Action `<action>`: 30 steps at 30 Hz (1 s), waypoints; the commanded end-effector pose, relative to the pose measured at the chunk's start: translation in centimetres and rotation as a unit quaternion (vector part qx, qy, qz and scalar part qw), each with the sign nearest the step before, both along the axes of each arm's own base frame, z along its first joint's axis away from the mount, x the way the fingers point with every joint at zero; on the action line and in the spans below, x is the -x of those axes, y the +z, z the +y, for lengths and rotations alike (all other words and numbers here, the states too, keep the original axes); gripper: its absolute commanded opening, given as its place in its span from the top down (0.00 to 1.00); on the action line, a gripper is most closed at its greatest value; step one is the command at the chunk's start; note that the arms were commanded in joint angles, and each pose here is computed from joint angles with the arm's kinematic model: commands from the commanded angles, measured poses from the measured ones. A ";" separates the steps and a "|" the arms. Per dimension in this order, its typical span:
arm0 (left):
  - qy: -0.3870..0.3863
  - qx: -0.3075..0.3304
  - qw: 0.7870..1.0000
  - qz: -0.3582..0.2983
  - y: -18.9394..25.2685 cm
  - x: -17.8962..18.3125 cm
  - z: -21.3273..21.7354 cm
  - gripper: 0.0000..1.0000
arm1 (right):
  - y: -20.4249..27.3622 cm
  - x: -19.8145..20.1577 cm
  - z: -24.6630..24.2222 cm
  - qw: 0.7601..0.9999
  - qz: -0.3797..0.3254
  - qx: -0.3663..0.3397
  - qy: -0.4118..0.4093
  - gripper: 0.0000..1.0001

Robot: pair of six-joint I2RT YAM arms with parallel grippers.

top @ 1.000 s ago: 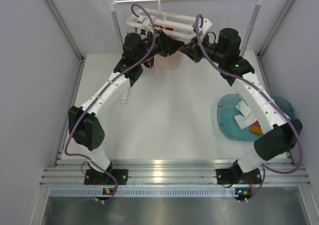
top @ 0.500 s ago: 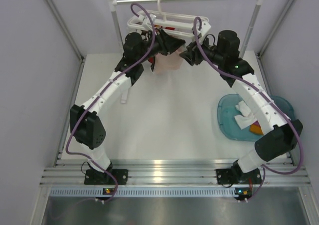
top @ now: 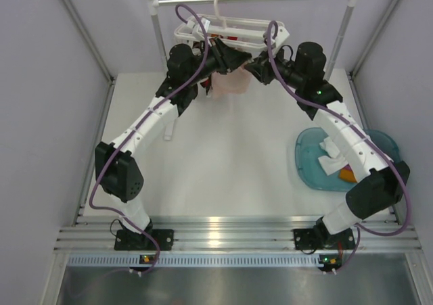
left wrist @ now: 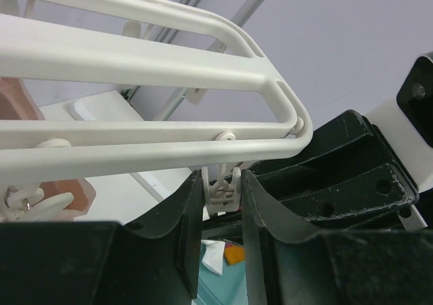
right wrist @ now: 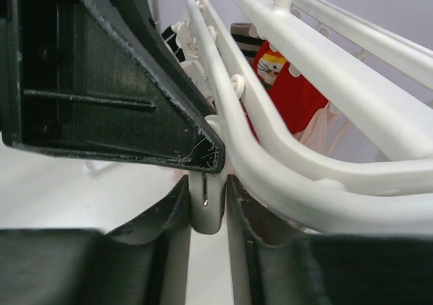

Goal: Clip the socks to the hanger
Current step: Open the clamp at the hanger.

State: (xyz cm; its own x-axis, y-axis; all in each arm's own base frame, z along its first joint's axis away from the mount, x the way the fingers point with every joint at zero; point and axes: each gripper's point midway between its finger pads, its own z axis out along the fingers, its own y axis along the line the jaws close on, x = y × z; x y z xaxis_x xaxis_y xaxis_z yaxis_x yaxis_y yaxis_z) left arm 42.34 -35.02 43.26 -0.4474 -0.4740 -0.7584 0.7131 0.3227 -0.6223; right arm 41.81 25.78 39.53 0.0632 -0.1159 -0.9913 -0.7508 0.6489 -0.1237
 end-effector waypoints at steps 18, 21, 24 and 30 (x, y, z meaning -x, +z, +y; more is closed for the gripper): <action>0.050 0.016 0.995 -0.089 5.2 0.1 1.5 0.53 | 3.6 2.4 0.1 0.998 -0.064 0.001 0.028 1.00; 0.055 0.022 0.993 -0.098 5.6 -0.1 1.6 0.53 | 3.2 2.5 0.1 0.998 -0.059 0.003 0.030 1.00; 0.050 0.028 0.993 -0.099 5.7 0.0 1.4 0.53 | 3.0 2.5 0.1 0.998 -0.058 0.005 0.030 1.00; 0.038 0.029 0.995 -0.088 5.2 0.1 1.1 0.72 | 3.0 2.5 0.1 0.998 -0.058 0.004 0.028 1.00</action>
